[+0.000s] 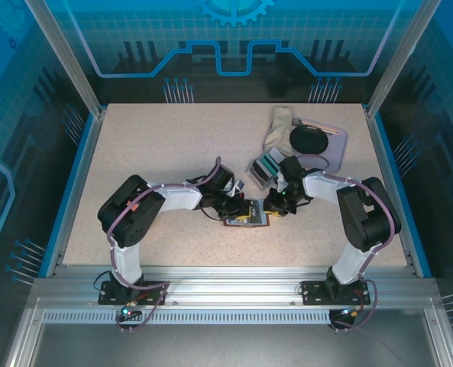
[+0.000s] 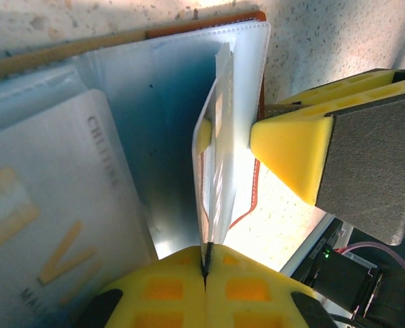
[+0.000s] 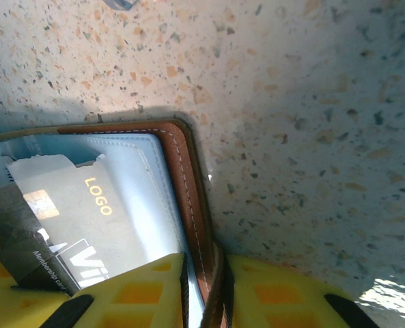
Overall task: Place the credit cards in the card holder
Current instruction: Insert the credit card into the card slot.
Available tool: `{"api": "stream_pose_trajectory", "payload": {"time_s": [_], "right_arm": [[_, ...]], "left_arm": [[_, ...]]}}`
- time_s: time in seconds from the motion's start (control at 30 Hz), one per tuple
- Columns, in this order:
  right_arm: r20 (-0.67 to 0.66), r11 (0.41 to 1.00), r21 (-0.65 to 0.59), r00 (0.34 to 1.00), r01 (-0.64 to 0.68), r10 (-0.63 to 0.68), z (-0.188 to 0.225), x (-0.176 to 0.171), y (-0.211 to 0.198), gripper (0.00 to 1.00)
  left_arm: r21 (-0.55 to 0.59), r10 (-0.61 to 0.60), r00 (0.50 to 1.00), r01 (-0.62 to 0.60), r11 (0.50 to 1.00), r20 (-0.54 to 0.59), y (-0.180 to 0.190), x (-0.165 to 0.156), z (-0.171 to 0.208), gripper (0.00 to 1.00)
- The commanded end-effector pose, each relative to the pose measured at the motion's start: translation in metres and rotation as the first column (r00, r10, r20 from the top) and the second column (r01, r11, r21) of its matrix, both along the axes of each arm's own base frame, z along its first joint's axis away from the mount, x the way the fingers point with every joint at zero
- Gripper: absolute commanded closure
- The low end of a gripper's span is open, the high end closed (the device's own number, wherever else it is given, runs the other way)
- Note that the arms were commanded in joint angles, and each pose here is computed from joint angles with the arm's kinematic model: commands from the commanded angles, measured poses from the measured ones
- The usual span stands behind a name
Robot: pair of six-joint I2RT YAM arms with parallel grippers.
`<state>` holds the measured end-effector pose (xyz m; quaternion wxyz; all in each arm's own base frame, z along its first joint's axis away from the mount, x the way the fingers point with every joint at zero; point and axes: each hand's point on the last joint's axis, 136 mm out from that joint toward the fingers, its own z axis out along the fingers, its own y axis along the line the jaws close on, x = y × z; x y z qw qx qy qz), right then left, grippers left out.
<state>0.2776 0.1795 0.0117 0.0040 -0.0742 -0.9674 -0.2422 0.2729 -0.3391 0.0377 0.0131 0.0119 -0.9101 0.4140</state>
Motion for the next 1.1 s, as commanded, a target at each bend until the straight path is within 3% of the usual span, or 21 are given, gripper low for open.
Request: {"api": "stream_pose_trajectory", "payload": {"time_s": [0.0, 0.3, 0.4, 0.77, 1.07], "right_arm": [[-0.044, 0.999, -0.039, 0.999, -0.015, 0.013, -0.022, -0.010, -0.004, 0.79], [-0.039, 0.999, -0.034, 0.999, -0.010, 0.008, -0.020, -0.009, -0.003, 0.79], [-0.033, 0.999, -0.034, 0.999, -0.009, 0.008, -0.018, -0.008, -0.003, 0.79], [-0.024, 0.999, -0.035, 1.000, -0.007, 0.006, -0.013, -0.006, -0.006, 0.79], [-0.027, 1.000, -0.026, 1.000, -0.010, 0.010, -0.013, -0.006, -0.004, 0.79]], "left_arm": [[-0.028, -0.038, 0.996, 0.036, 0.999, -0.082, -0.004, -0.016, -0.001, 0.95], [-0.035, -0.056, 0.994, 0.053, 0.998, -0.091, -0.014, -0.012, -0.002, 0.93], [0.001, -0.039, 0.996, 0.039, 0.999, -0.085, -0.008, -0.012, -0.005, 0.81], [0.055, 0.007, 0.999, -0.005, 0.998, -0.047, 0.004, -0.010, 0.001, 0.74], [0.090, 0.016, 1.000, -0.014, 0.996, -0.021, 0.010, -0.008, 0.004, 0.80]]}}
